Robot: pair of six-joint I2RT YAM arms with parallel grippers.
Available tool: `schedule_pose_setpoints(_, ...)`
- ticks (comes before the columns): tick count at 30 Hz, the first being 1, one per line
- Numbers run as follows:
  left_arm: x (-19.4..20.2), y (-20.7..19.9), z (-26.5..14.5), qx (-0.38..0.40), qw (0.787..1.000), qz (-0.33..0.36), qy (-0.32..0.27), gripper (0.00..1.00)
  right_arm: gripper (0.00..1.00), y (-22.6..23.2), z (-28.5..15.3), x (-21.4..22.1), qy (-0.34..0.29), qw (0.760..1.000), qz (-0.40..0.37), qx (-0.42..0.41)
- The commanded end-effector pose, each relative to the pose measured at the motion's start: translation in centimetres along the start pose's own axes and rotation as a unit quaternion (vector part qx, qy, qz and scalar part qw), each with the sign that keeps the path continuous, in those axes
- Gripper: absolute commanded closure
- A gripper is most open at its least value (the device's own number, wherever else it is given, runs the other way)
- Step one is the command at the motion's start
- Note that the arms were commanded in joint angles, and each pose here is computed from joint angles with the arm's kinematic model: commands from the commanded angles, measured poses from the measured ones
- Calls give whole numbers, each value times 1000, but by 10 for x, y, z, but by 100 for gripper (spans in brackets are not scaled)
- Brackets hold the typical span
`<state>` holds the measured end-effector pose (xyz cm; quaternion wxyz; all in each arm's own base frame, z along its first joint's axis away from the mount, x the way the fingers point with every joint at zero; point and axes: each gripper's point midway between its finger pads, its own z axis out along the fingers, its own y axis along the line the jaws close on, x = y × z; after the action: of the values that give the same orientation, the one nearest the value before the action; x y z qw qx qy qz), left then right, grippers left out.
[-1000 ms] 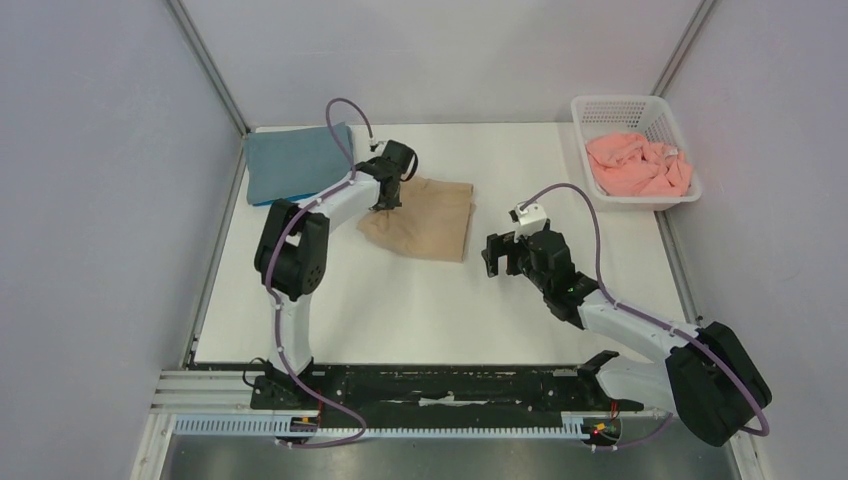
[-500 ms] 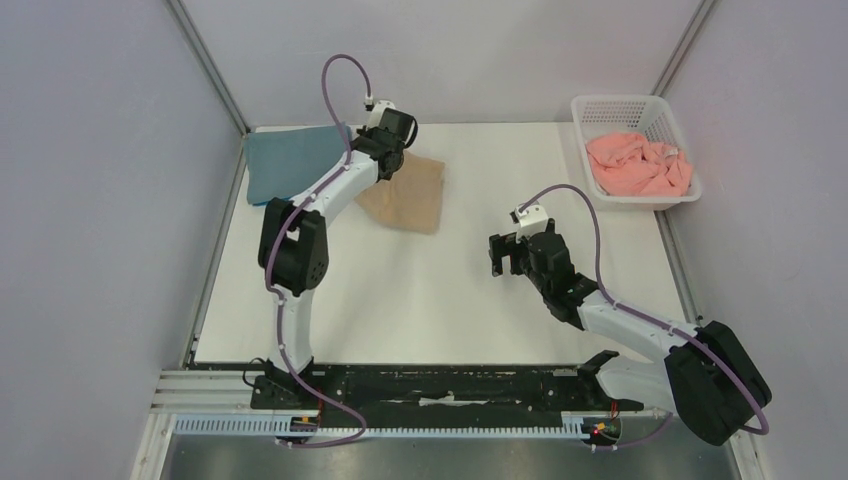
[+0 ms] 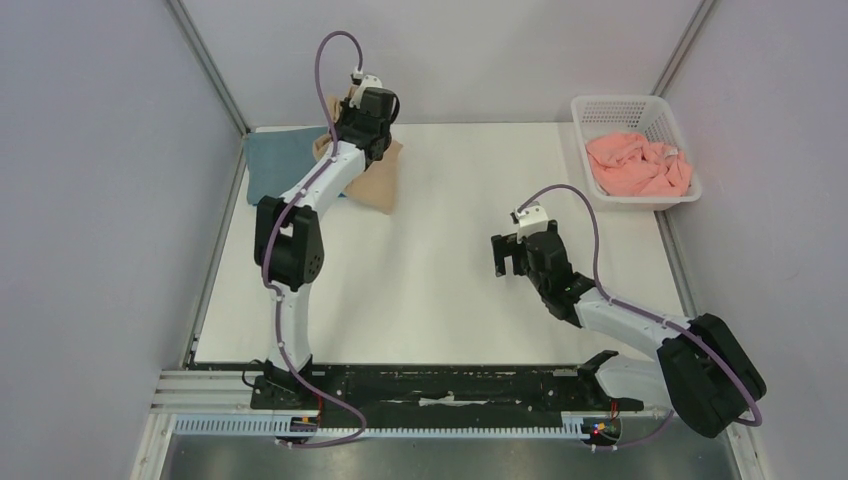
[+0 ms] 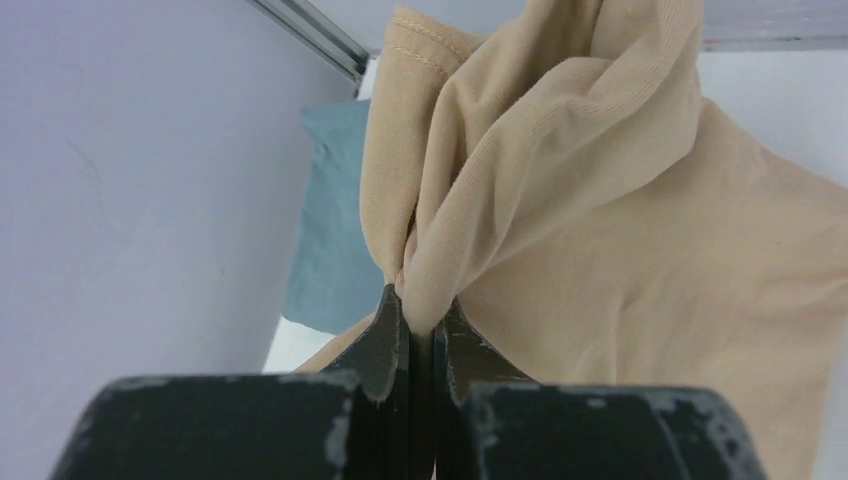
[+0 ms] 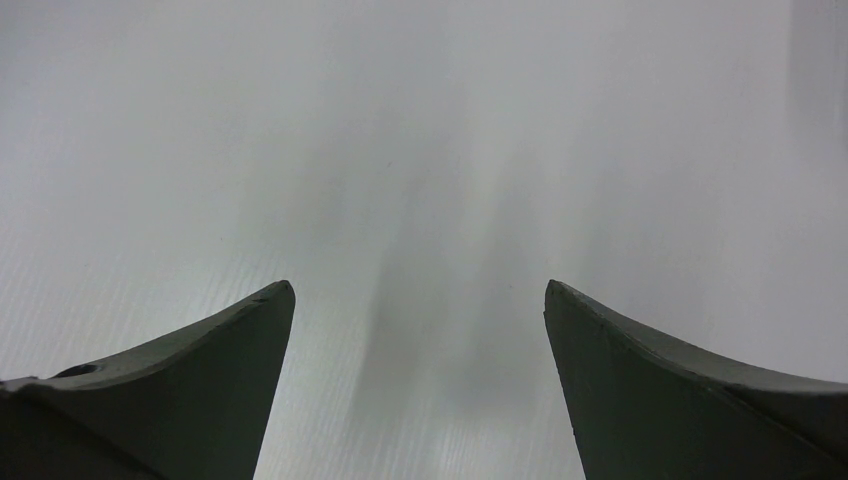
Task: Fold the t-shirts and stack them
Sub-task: Put the neatly folded tshirt into the corner of the board with the left arm
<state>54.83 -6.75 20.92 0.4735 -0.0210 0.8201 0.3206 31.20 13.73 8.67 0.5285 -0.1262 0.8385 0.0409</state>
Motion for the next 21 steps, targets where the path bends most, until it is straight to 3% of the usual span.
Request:
schedule_pose_setpoints(1, -66, 42, -8, -41, 996, -23, -79, 98, 2, -3, 4, -11, -13, 1000, -5, 9)
schedule_pose_setpoints(13, -117, 71, -18, -62, 988, -86, -116, 98, 2, -1, 7, -7, -7, 1000, -2, 3)
schedule_pose_setpoints(21, -116, 78, -8, -55, 986, -109, -113, 98, 2, -3, 7, -7, -6, 1000, 0, 6)
